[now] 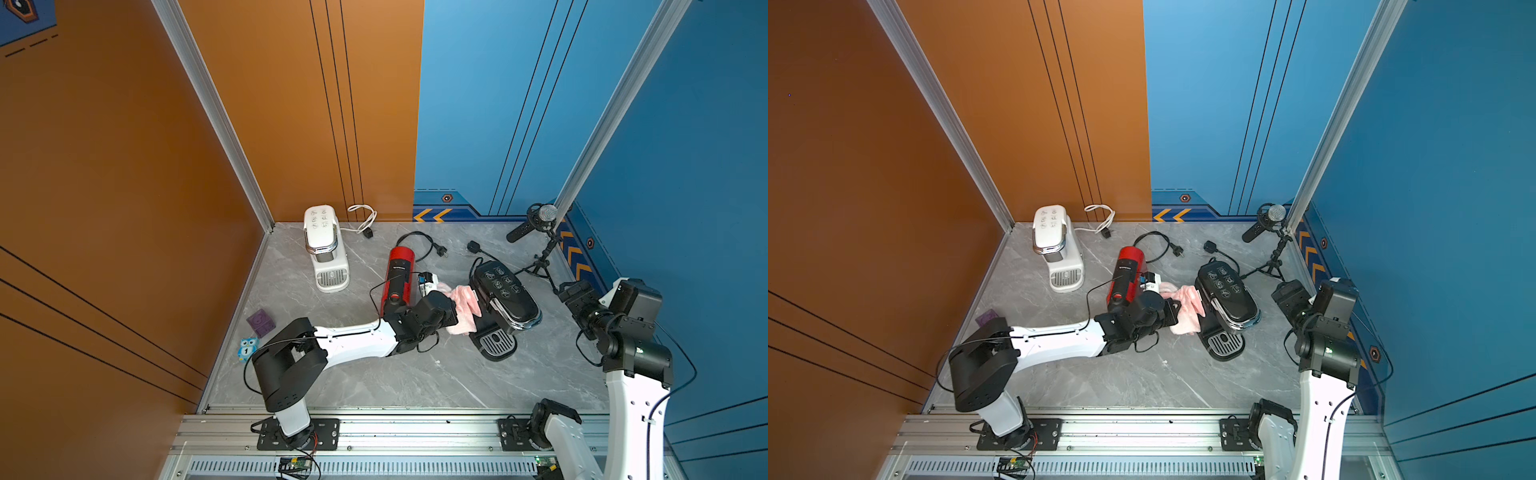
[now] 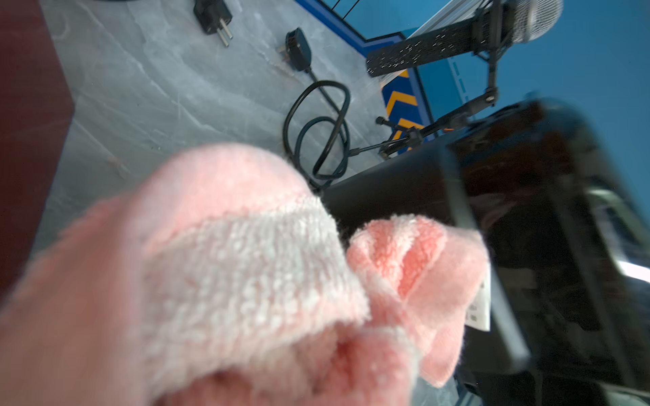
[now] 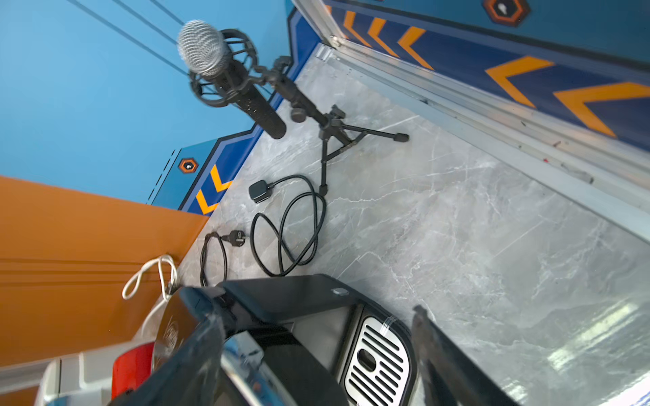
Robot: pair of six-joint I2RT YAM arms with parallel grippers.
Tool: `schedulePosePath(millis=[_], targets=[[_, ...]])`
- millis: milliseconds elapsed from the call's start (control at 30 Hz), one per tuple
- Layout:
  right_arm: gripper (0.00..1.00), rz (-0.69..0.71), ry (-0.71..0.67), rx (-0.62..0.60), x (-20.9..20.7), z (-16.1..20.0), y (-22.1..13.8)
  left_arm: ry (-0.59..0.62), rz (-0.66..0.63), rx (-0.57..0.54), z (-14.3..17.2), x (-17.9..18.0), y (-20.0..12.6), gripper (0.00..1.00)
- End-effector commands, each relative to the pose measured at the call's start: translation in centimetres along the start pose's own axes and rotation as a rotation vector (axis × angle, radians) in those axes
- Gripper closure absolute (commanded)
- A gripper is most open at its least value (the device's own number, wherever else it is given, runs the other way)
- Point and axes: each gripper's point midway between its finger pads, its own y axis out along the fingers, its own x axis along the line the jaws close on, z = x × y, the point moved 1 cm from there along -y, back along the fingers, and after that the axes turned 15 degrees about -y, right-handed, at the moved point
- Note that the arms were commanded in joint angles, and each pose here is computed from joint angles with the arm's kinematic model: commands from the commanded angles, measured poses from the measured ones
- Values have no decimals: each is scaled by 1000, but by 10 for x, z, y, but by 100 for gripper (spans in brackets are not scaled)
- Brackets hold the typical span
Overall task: Wipe the surface of a coffee machine
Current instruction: Wipe the dirt from the surface of the coffee machine, then move the coffee machine to the center of the board.
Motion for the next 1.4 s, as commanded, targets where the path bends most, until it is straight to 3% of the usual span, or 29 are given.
schedulePosePath(millis=[0, 67, 200, 400, 533, 767, 1367], targets=[[27, 8, 217, 137, -32, 35, 32, 65, 7, 12, -9, -12, -21, 100], [41, 10, 295, 180, -48, 52, 47, 89, 0, -20, -22, -15, -36, 100], [78, 40, 328, 281, -66, 94, 69, 83, 23, -63, -44, -21, -59, 100], [100, 106, 306, 389, -78, 144, 78, 85, 23, -89, -57, -15, -80, 100], [100, 85, 357, 454, -80, 179, 90, 88, 38, -112, -66, -16, -95, 100], [100, 61, 387, 485, -71, 198, 98, 88, 67, -111, -73, -23, -107, 100], [100, -46, 306, 480, -20, 210, 129, 90, 74, -130, -89, -27, -105, 100]])
